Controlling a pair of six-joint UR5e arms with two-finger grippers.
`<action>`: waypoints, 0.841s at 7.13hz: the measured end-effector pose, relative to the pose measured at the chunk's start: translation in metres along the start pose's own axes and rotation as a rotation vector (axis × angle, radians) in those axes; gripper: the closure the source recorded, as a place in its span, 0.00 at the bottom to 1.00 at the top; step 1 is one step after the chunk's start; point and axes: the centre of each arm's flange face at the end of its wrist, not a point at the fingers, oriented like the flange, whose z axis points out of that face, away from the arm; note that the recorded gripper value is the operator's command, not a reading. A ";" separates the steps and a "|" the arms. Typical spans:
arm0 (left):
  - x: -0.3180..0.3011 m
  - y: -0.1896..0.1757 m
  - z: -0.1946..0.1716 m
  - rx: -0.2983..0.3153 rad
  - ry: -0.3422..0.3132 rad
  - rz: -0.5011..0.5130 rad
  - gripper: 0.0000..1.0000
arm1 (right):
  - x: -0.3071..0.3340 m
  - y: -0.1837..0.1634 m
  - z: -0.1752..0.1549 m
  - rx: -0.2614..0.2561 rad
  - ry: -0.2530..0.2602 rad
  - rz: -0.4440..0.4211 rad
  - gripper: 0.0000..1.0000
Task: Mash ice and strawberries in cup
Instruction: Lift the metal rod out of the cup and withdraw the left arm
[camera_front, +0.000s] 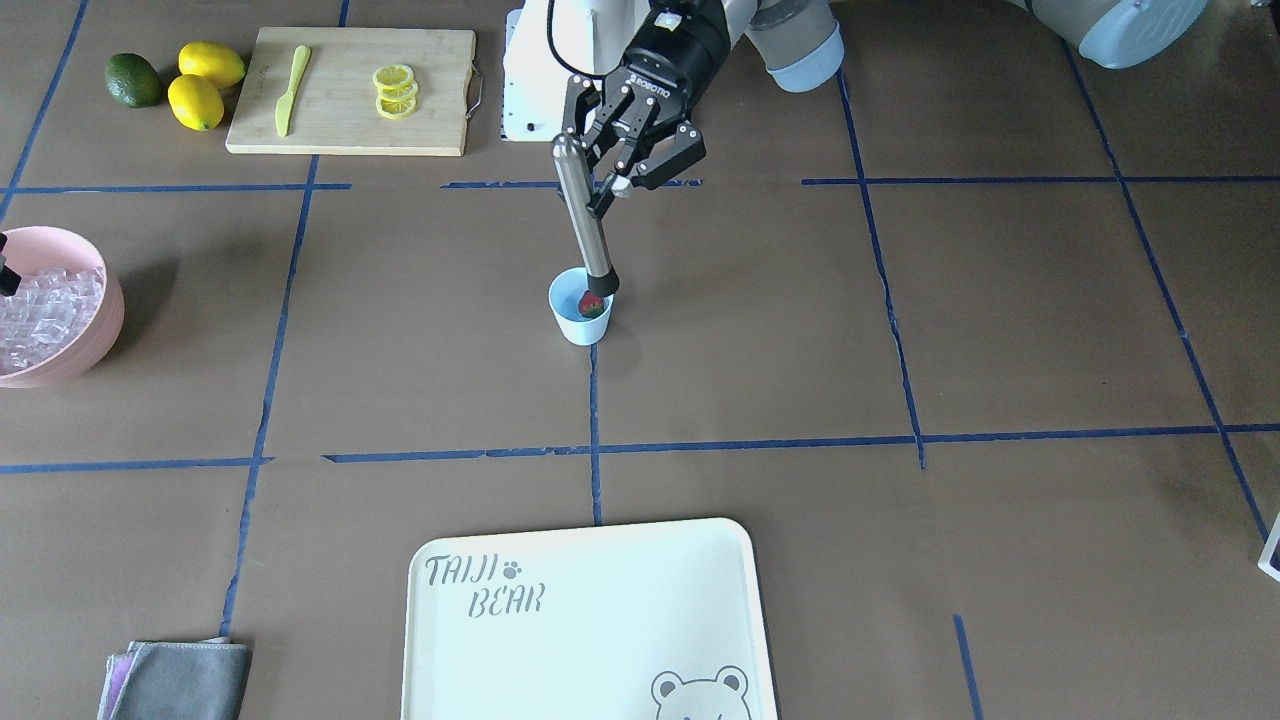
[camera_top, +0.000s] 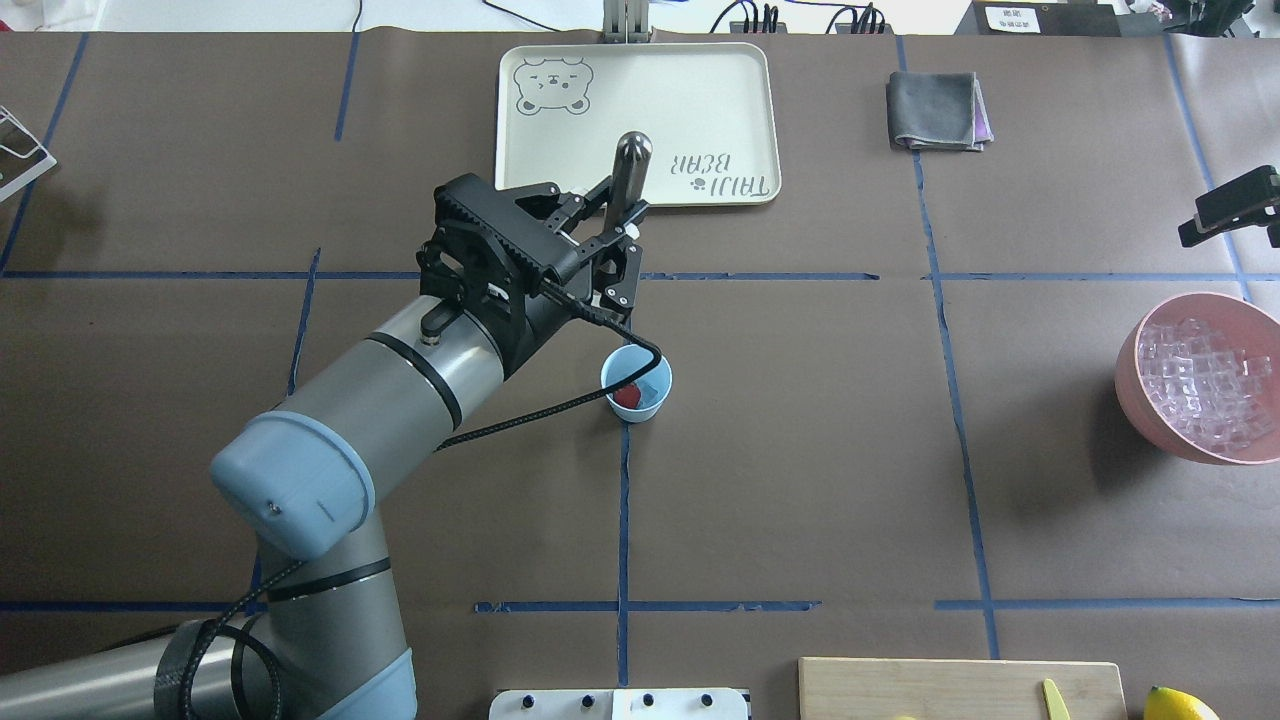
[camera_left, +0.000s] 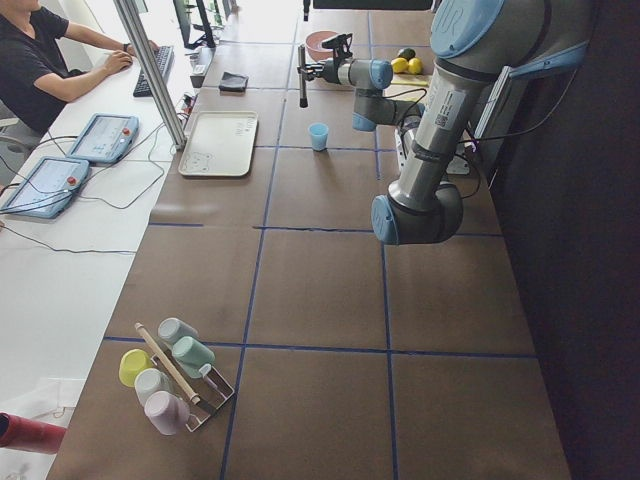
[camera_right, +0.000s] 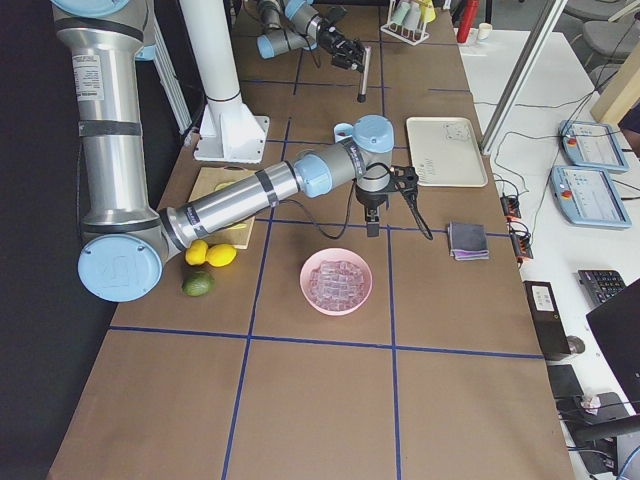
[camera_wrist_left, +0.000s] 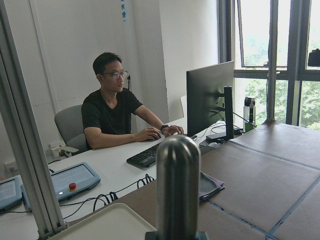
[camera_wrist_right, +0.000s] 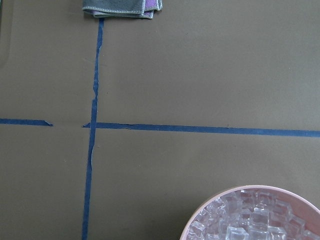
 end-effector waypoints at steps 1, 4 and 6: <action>-0.029 -0.001 0.014 -0.085 -0.040 -0.021 1.00 | 0.002 0.000 0.001 -0.003 0.002 0.003 0.00; -0.180 0.033 0.013 -0.467 -0.132 -0.043 1.00 | 0.006 0.002 0.004 -0.009 0.007 0.010 0.00; -0.303 0.098 -0.038 -0.736 -0.188 -0.141 1.00 | 0.012 0.002 0.008 -0.014 0.015 0.017 0.00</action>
